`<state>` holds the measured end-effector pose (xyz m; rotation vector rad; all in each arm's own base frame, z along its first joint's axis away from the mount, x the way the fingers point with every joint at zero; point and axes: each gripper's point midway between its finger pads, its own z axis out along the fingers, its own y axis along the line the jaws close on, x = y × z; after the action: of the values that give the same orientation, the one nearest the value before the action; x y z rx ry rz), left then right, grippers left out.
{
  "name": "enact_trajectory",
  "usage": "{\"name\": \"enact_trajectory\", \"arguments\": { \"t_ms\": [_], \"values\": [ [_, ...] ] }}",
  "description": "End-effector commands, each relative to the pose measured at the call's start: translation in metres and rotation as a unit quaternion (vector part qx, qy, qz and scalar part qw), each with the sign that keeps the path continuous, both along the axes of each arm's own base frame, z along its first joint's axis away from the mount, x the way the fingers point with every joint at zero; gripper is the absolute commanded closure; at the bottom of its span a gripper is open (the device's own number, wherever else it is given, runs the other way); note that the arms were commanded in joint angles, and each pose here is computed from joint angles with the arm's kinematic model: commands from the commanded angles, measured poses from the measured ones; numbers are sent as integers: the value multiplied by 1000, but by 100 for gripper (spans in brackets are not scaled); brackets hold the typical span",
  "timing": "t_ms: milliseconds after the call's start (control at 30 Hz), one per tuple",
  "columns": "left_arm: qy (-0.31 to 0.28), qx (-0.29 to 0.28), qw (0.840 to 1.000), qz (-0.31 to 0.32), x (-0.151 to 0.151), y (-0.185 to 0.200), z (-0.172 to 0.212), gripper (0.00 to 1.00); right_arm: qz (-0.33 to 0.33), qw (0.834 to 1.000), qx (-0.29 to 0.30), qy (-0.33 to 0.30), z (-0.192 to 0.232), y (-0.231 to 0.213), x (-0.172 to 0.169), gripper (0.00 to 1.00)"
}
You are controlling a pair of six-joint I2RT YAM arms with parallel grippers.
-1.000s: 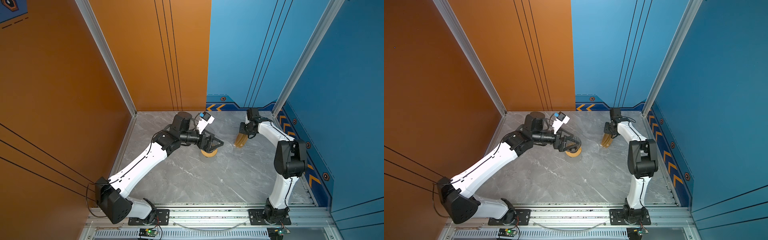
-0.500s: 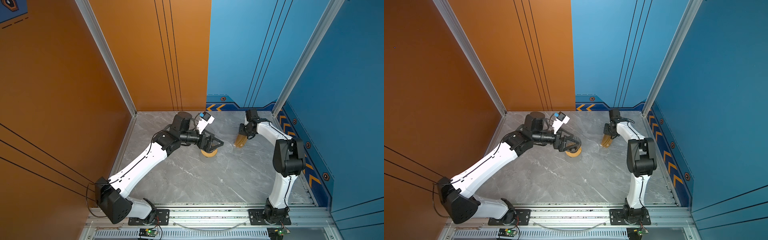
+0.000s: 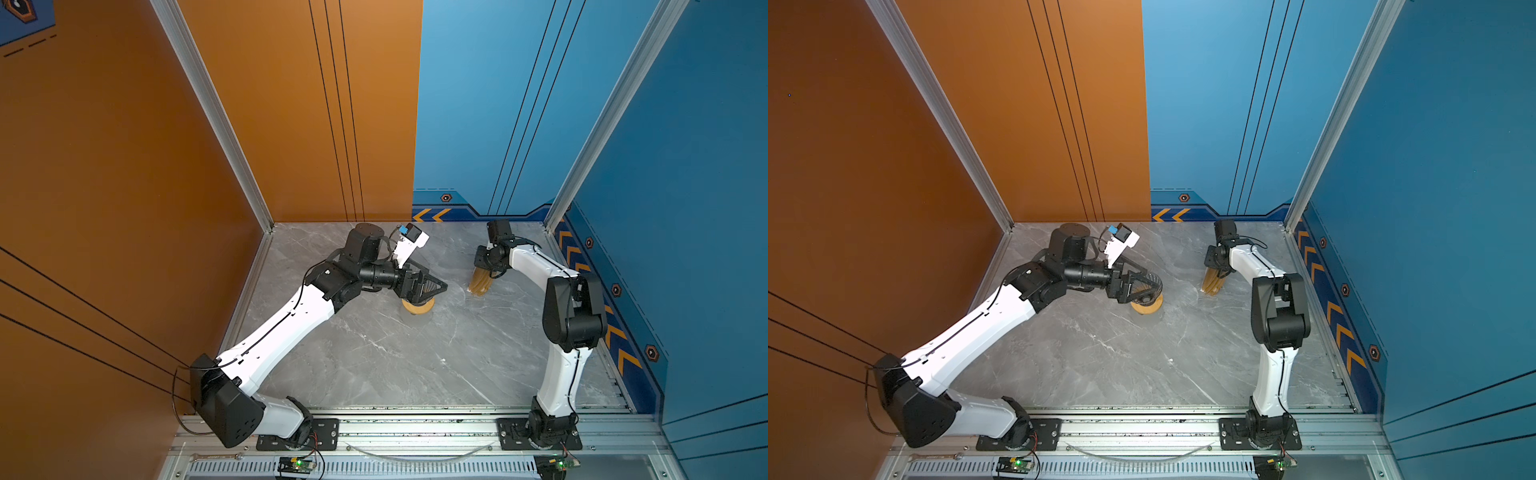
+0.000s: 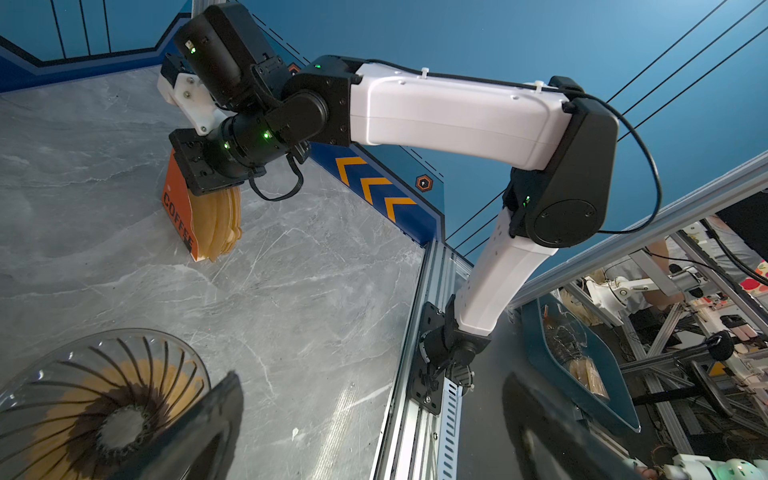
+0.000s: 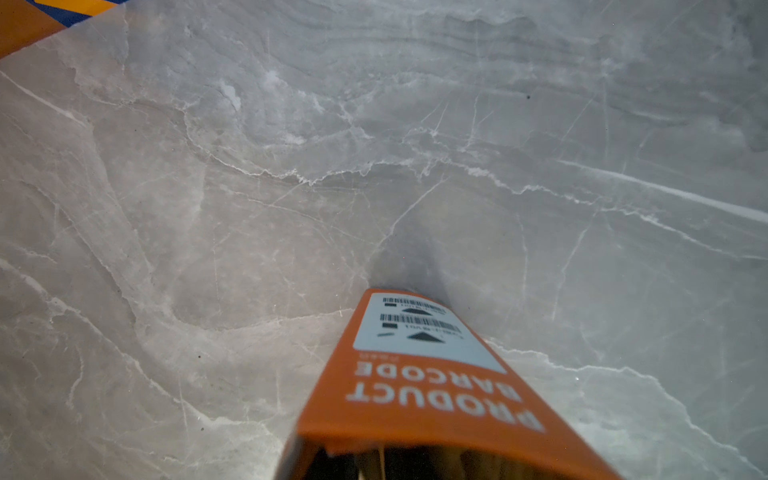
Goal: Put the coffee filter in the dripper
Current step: 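Close the right gripper on a paper filter and lift it from the pack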
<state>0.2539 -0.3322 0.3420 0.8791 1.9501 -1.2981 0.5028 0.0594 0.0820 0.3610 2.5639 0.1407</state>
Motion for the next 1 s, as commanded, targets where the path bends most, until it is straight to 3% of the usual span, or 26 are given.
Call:
{"name": "enact_trajectory", "arguments": {
  "t_ms": [0,200,367,967],
  "values": [
    [1,0,1000,-4,-5,1,5,2,-14,1000,-3,11,-17,0,-3,88],
    [1,0,1000,-5,-5,1,5,2,-17,1000,1,8,-20,1,-4,89],
    [0,-1,1000,-6,-6,1,6,2,-14,1000,2,-11,-4,1,-3,96],
    [-2,-2,1000,-7,-7,1,8,2,4,999,-13,-42,43,-6,-28,98]
  ]
}}
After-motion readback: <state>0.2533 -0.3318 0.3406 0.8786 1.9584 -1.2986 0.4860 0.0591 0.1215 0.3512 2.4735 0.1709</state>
